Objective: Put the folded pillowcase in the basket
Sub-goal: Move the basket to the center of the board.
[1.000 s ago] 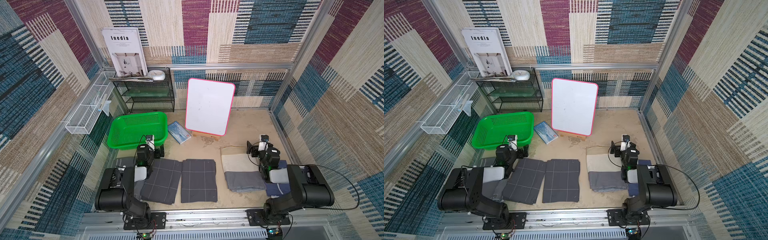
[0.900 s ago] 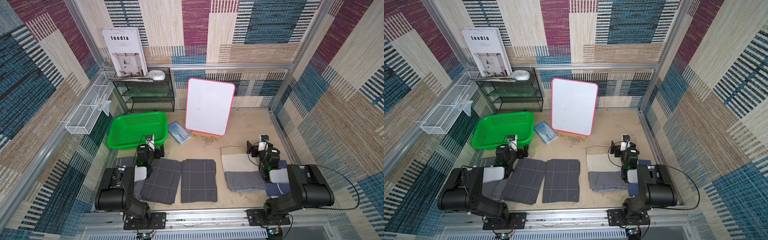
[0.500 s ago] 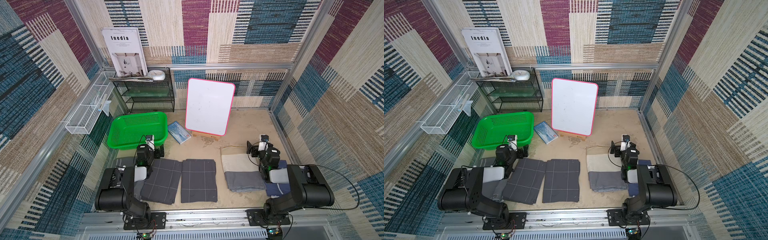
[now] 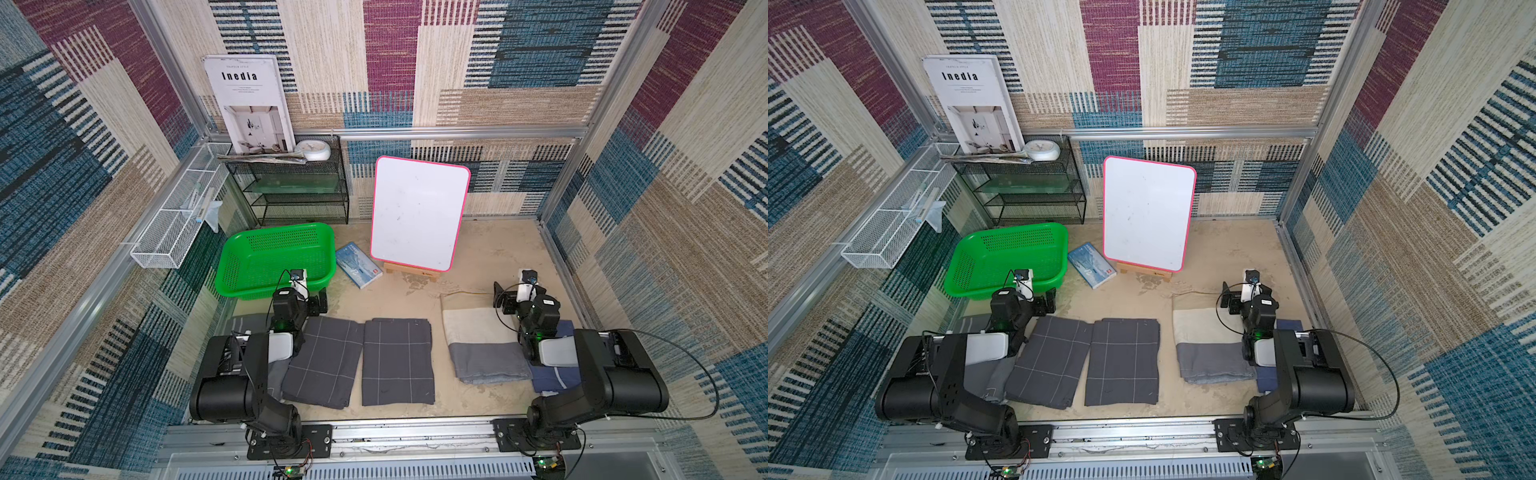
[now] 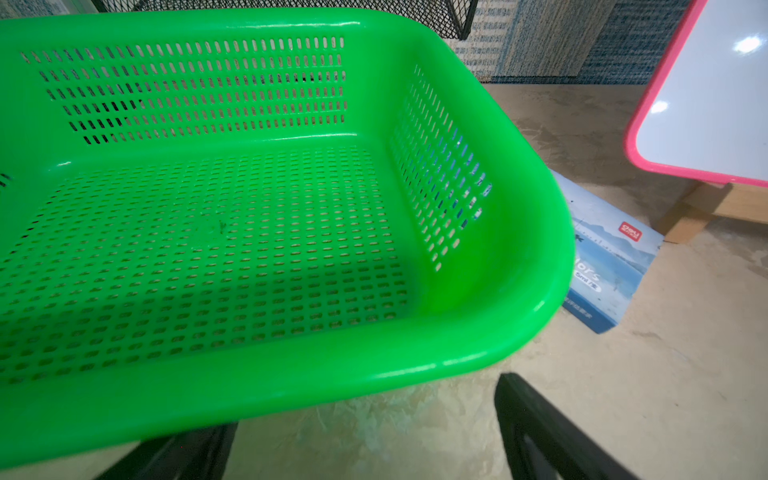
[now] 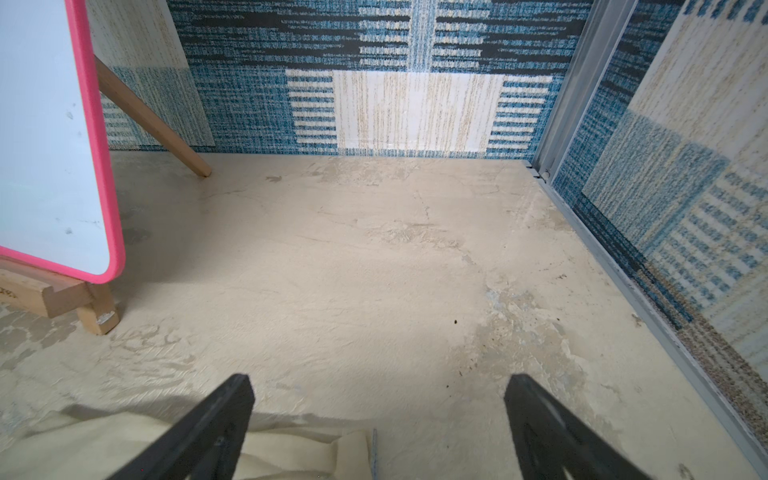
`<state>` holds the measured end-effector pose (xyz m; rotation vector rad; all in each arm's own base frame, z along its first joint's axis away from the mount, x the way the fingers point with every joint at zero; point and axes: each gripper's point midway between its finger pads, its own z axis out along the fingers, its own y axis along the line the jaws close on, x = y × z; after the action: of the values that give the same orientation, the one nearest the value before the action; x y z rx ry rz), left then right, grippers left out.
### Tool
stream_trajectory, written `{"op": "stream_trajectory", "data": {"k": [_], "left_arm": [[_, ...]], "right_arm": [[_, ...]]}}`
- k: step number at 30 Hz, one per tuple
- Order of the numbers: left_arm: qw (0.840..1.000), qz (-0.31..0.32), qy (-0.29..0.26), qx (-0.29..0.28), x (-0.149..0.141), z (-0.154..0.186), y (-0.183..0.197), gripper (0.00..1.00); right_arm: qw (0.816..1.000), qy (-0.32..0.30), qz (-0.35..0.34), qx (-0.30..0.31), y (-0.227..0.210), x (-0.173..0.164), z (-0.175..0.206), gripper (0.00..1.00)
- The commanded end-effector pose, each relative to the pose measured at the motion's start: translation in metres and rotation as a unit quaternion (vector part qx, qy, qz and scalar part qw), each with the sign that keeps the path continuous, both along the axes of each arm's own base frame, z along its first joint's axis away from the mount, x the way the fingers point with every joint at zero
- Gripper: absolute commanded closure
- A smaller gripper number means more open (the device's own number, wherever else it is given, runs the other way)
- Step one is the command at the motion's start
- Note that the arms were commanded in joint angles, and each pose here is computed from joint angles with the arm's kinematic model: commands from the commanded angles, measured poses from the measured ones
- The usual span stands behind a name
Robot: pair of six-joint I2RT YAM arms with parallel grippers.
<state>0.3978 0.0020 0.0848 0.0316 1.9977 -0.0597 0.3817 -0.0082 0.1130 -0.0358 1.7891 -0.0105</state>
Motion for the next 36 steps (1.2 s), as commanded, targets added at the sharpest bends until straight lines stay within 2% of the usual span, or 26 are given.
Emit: {"op": "stream_trajectory", "data": {"k": [1,4,8,11,14,17,18,20,22,23,28,32,36], "left_arm": [[1.0,-0.01,-0.018,-0.001,0.002,0.008,-0.003,0.01],[0.998,-0.045,-0.045,0.017,-0.012,0.026,-0.02,0.01],[0.997,0.001,-0.047,0.065,-0.044,0.049,-0.02,0.01],[0.994,0.009,-0.092,0.057,-0.072,0.074,-0.025,0.01],[0.99,0.036,-0.136,0.004,-0.096,0.104,-0.02,0.01],[0.978,0.078,-0.175,-0.078,-0.117,0.126,-0.01,0.01],[0.972,0.098,-0.184,-0.105,-0.122,0.131,-0.004,0.01],[0.953,0.165,-0.188,-0.173,-0.132,0.132,0.014,0.01],[0.928,0.245,-0.164,-0.229,-0.142,0.123,0.034,0.01],[0.927,0.252,-0.151,-0.235,-0.143,0.123,0.034,0.01],[0.959,0.147,-0.096,-0.221,-0.108,0.146,-0.007,0.01],[0.97,0.13,-0.028,-0.205,-0.07,0.144,-0.024,0.01],[0.975,0.132,0.071,-0.164,-0.031,0.128,-0.033,0.01]], "right_arm": [[1.0,-0.024,0.01,-0.002,0.003,0.001,0.012,0.01],[0.997,-0.027,0.064,-0.017,0.022,0.0,0.022,0.01],[0.998,-0.027,0.055,-0.022,0.025,-0.008,0.041,0.01],[0.996,-0.068,0.059,-0.015,0.031,-0.023,0.067,0.01],[0.993,-0.092,0.071,0.021,0.039,-0.037,0.096,0.01],[0.989,-0.097,0.065,0.095,0.04,-0.05,0.124,0.01],[0.987,-0.094,0.062,0.117,0.04,-0.054,0.131,0.01],[0.975,-0.081,0.027,0.204,0.032,-0.062,0.142,0.01],[0.955,-0.042,-0.056,0.289,0.011,-0.072,0.13,0.01],[0.953,-0.042,-0.056,0.295,0.011,-0.076,0.132,0.01],[0.958,-0.001,0.003,0.286,0.034,-0.082,0.131,0.01],[0.959,0.028,0.042,0.277,0.049,-0.086,0.125,0.01],[0.96,0.038,0.061,0.269,0.055,-0.09,0.118,0.01]]}}
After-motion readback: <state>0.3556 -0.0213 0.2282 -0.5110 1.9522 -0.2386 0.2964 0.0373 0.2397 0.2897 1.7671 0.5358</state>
